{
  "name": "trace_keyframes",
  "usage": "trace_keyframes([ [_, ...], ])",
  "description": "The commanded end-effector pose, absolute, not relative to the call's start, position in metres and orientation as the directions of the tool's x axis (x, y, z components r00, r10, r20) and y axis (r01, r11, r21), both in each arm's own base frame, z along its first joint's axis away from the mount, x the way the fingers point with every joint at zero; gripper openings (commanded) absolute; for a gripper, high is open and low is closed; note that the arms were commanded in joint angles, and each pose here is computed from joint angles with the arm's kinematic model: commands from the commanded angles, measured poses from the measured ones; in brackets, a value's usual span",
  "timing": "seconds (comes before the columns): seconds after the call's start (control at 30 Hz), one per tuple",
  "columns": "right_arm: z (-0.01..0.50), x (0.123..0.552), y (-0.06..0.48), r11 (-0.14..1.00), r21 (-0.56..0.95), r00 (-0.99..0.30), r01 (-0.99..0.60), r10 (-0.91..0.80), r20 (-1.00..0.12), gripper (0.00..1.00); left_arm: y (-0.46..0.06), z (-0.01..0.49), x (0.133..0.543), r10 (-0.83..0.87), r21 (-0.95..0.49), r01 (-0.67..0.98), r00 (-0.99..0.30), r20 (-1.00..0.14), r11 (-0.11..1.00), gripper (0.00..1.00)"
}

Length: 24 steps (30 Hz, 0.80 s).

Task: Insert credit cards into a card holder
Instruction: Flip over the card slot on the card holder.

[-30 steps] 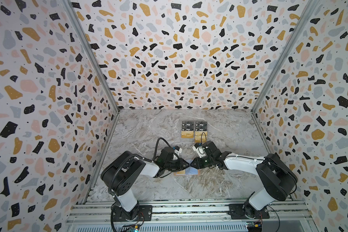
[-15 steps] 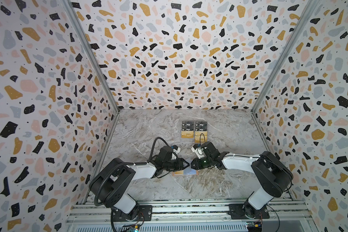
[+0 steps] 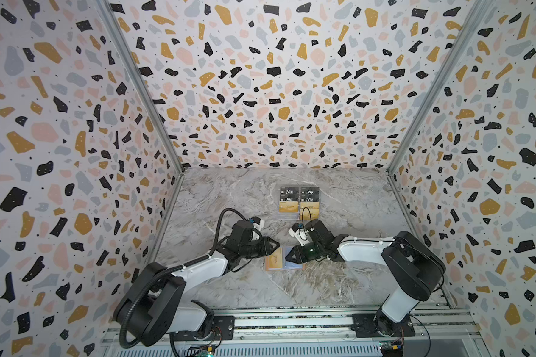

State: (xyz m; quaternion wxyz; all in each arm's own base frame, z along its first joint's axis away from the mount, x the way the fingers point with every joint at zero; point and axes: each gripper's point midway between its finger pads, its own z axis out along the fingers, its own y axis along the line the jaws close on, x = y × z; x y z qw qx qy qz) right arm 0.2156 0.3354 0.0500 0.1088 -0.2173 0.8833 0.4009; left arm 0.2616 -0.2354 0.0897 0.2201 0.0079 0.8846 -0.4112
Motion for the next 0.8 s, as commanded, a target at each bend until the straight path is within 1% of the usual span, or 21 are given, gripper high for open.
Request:
trace_keyframes([
  [0.0, 0.068, 0.218, 0.354, 0.521, 0.692, -0.866, -0.5, -0.293, -0.405, 0.22, -0.221, 0.085, 0.26, -0.177, -0.697, 0.179, -0.897, -0.406, 0.694, 0.39],
  [0.27, 0.062, 0.215, 0.366, 0.495, 0.717, -0.871, -0.491, -0.292, -0.395, 0.22, -0.209, 0.086, 0.256, -0.193, -0.682, 0.163, -0.889, -0.414, 0.713, 0.34],
  [0.43, 0.058, 0.216, 0.372, 0.485, 0.726, -0.873, -0.487, -0.295, -0.389, 0.22, -0.208, 0.087, 0.253, -0.198, -0.689, 0.161, -0.889, -0.412, 0.707, 0.27],
  [0.63, 0.063, 0.215, 0.379, 0.464, 0.731, -0.865, -0.5, -0.299, -0.403, 0.22, -0.212, 0.08, 0.25, -0.192, -0.699, 0.151, -0.902, -0.386, 0.699, 0.22],
  [0.77, 0.078, 0.224, 0.374, 0.455, 0.736, -0.865, -0.502, -0.266, -0.425, 0.22, -0.224, 0.078, 0.25, -0.176, -0.708, 0.162, -0.908, -0.379, 0.687, 0.2],
])
